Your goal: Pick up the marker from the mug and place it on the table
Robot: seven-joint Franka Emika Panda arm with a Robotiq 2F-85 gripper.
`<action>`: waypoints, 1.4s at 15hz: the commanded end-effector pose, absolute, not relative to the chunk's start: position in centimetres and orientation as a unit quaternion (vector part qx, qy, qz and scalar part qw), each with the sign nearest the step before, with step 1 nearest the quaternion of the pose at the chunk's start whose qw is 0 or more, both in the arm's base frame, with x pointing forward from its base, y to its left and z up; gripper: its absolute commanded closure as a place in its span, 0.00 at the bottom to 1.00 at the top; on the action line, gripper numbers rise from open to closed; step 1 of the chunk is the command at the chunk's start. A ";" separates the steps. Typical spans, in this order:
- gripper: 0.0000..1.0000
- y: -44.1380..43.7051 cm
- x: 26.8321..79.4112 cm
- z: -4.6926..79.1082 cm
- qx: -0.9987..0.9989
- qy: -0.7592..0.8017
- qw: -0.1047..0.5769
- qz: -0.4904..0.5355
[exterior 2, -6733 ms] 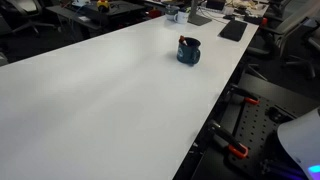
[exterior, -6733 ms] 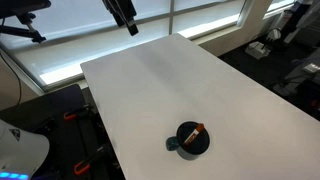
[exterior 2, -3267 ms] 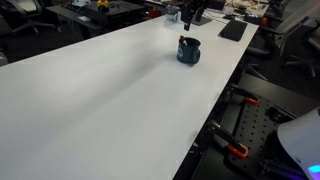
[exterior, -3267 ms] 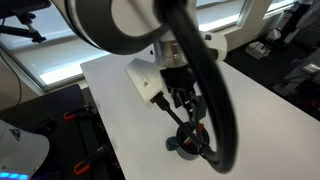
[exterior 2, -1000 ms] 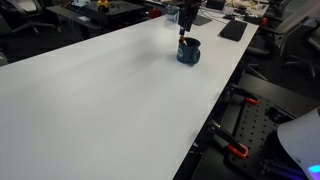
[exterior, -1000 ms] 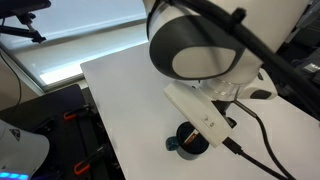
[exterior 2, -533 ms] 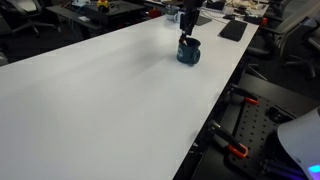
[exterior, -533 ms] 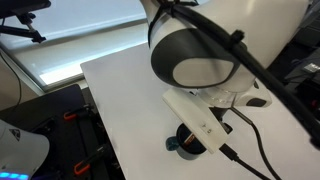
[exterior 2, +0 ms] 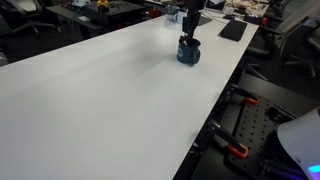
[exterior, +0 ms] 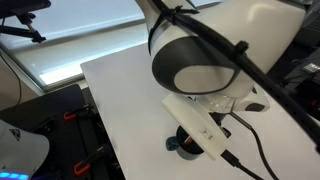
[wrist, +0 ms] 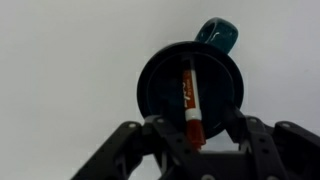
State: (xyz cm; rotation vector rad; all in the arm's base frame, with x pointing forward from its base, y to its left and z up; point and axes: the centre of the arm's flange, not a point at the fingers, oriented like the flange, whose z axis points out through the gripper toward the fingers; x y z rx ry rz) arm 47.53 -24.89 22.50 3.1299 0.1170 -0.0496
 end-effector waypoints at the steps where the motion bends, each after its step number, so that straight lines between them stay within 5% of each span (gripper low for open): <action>1: 0.44 -25.0 47.7 22.4 0.997 0.071 0.000 -0.017; 19: 0.54 -25.5 48.7 20.8 0.990 0.136 -0.022 0.009; 21: 0.49 -25.2 48.4 20.4 0.991 0.130 -0.036 0.014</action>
